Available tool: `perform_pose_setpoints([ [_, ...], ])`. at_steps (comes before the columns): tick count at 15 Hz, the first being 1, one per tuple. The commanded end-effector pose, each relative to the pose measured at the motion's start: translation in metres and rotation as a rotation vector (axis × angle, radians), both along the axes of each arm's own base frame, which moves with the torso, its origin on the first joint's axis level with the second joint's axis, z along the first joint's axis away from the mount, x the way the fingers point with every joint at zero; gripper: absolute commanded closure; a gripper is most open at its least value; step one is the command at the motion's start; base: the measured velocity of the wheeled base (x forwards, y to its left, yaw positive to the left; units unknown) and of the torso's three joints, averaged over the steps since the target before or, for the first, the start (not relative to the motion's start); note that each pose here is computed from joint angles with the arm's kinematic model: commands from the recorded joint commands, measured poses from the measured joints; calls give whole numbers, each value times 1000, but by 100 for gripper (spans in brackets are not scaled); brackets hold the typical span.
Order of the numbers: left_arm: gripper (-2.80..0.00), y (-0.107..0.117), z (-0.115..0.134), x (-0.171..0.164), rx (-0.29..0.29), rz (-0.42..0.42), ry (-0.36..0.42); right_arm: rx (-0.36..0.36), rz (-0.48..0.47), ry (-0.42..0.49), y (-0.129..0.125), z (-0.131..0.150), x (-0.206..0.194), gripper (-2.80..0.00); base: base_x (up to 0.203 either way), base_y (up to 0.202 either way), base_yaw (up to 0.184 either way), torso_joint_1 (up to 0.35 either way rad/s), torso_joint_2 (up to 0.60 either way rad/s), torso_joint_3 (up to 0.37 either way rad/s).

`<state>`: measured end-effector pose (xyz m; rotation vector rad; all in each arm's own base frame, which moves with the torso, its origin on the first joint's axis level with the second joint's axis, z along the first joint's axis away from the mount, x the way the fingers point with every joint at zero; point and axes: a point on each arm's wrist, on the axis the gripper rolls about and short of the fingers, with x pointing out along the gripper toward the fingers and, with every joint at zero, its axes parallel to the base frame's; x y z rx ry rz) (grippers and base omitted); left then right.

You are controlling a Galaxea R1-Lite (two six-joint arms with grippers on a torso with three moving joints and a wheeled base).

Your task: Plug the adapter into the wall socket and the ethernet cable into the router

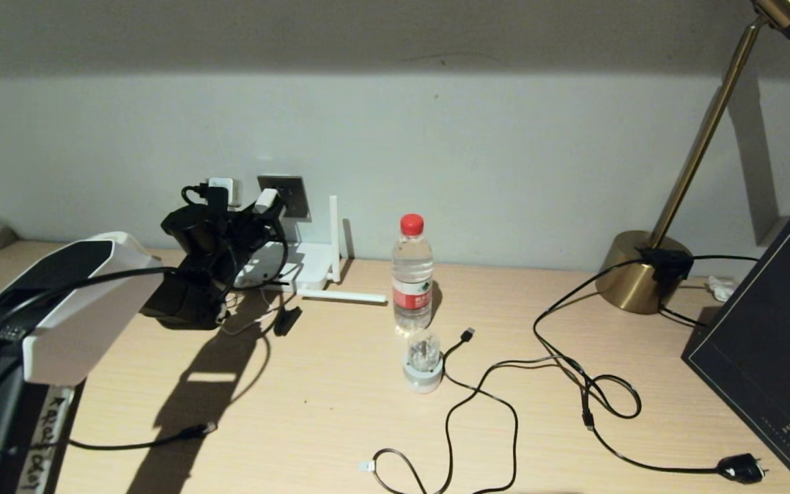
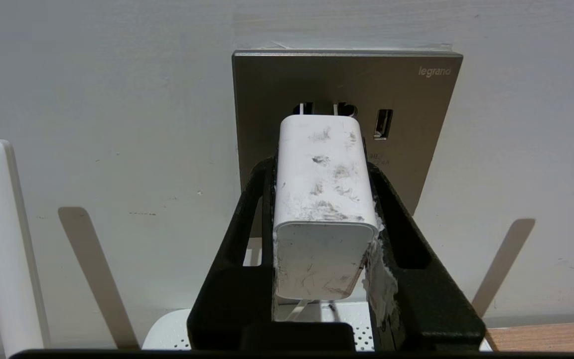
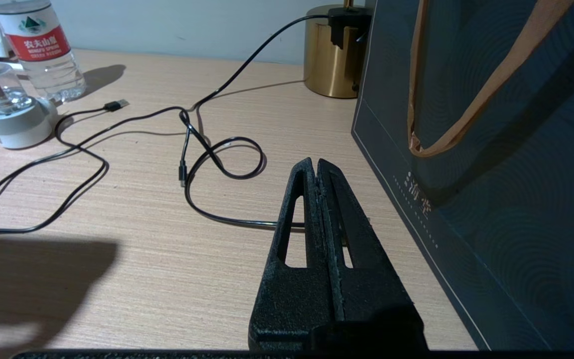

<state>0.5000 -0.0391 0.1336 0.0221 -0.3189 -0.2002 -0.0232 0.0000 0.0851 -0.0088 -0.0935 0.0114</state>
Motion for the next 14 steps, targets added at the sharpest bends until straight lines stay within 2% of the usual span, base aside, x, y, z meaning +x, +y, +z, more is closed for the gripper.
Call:
perform_pose_setpoints([
  [1, 0, -1, 6, -2, -1, -4, -19, -1, 0, 35, 0, -10, 3, 0, 0, 0, 0, 0, 0, 0],
  [8, 0, -12, 15, -7, -4, -25, -32, -1, 0, 35, 0, -10, 3, 0, 0, 0, 0, 0, 0, 0],
  [14, 0, -9, 19, -8, -4, -16, -31, -1, 0, 35, 0, -10, 3, 0, 0, 0, 0, 0, 0, 0],
])
